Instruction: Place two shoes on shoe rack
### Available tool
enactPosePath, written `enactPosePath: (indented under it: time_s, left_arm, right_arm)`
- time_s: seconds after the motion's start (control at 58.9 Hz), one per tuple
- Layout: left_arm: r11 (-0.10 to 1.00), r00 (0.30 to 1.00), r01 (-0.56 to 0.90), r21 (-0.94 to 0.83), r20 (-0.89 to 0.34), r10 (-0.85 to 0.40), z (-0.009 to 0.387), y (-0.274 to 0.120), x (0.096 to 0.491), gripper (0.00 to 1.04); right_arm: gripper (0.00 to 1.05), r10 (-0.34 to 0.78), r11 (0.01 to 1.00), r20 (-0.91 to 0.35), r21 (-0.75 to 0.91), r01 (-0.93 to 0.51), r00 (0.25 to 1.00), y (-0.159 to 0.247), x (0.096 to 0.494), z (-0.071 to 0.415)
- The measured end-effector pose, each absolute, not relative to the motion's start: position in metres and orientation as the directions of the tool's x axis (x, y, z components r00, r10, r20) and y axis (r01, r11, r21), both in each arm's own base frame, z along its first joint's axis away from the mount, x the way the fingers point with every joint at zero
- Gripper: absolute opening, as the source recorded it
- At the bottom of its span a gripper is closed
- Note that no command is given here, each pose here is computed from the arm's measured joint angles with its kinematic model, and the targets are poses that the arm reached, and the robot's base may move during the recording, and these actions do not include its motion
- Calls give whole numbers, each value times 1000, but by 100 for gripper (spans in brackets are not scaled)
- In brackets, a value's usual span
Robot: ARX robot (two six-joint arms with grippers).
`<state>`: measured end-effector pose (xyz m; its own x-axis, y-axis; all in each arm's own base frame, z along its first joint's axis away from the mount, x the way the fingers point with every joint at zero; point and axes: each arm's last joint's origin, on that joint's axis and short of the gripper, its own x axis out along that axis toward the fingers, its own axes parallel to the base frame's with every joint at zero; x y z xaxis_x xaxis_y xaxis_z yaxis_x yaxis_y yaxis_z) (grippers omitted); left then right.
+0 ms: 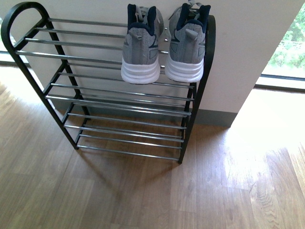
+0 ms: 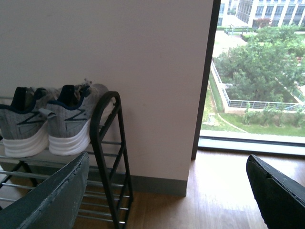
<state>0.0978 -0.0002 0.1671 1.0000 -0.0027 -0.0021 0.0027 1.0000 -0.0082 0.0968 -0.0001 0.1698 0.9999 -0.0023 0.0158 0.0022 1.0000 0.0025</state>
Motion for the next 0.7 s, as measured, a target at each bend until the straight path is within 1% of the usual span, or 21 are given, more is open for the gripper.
enactPosePath:
  time_s: [0.696]
  left_arm:
    - [1000,1000,3,-8,-2,-3,167,0,98,95]
  right_arm:
    - [96,-1,1000,16,3,1,1000,0,97,170]
